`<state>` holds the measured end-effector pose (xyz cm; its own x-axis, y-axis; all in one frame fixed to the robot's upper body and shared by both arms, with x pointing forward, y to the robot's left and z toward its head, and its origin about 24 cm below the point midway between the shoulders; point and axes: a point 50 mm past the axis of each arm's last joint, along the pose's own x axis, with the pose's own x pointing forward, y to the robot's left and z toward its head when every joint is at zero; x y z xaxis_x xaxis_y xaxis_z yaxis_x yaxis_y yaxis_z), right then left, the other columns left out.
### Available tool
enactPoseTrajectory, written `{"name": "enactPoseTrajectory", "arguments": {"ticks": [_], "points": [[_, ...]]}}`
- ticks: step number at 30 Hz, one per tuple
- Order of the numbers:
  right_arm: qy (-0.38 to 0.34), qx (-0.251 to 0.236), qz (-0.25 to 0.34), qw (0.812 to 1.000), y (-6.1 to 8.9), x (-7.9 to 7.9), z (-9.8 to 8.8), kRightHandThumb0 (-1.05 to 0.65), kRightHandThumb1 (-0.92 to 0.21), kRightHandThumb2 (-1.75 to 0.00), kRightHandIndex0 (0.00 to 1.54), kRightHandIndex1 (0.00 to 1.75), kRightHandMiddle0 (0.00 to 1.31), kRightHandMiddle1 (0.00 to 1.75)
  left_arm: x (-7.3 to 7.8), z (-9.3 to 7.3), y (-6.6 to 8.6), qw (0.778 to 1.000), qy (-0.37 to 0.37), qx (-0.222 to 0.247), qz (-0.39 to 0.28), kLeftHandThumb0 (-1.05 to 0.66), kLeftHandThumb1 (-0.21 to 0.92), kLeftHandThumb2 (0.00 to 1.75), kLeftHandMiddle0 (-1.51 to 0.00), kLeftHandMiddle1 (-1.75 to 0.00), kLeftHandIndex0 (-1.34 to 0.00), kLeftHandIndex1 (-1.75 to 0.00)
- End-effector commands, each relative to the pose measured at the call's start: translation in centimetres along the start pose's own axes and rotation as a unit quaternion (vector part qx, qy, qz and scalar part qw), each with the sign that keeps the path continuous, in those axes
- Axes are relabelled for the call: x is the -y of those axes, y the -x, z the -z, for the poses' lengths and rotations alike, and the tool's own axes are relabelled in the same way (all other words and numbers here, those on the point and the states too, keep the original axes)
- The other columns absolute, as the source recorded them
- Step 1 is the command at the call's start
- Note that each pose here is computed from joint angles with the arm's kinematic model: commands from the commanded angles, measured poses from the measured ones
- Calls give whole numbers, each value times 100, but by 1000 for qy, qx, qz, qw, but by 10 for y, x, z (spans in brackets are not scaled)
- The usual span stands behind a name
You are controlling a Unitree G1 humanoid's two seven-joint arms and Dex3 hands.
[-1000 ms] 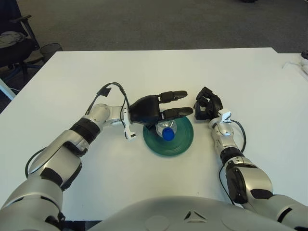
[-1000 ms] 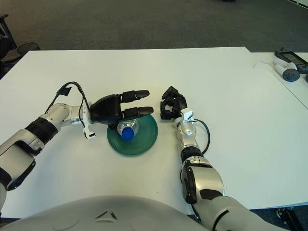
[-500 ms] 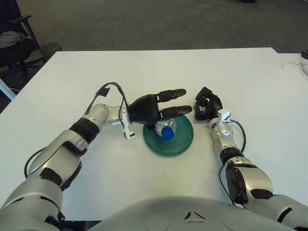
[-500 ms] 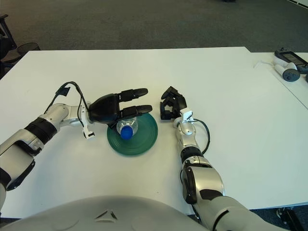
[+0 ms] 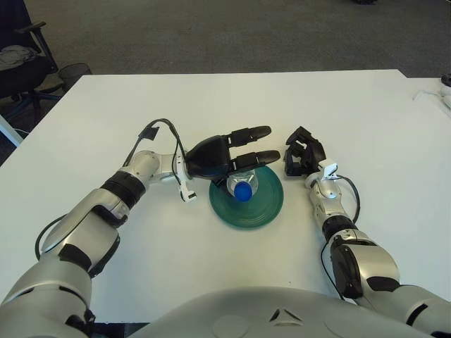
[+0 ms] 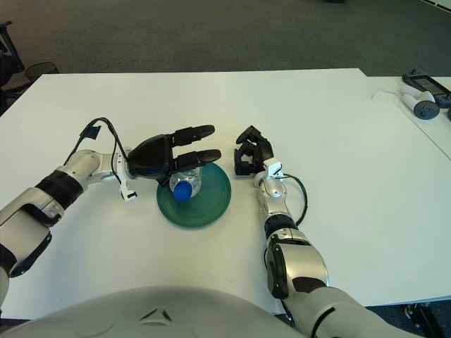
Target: Put the bottle into the plate.
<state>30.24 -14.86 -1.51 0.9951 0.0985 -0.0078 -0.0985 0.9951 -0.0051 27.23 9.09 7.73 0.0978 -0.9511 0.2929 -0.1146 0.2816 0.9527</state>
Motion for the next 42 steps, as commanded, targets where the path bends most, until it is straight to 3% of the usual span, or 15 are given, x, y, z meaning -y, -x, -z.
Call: {"name": "enactPoseTrajectory", "arguments": {"ticks": [1,8,20,32,42], "points": [[-69,-294,-2,953,109,-24,110,-1,-21,-140,75,162,45,175,-14,12,-3,1000,-12,-3,-1,-95,92,87,0,0,0,-4],[-80,-298,0,951,111,-23,111,-1,-22,-139,75,162,44,175,-17,17,-7,996,-50,14,66,-99,92,92,0,0,0,-7],[-92,-309,10,947,114,-23,114,-1,-18,-146,74,174,52,165,-41,24,-29,967,-140,84,194,-105,92,74,0,0,0,-2],[-89,-316,13,945,117,-23,116,-1,-18,-140,72,175,61,151,-44,21,-35,957,-133,98,240,-100,91,33,0,0,0,0],[-77,-326,22,942,119,-22,117,-1,-20,-135,69,175,66,142,-50,20,-35,956,-133,95,245,-86,82,25,0,0,-2,-2]]}}
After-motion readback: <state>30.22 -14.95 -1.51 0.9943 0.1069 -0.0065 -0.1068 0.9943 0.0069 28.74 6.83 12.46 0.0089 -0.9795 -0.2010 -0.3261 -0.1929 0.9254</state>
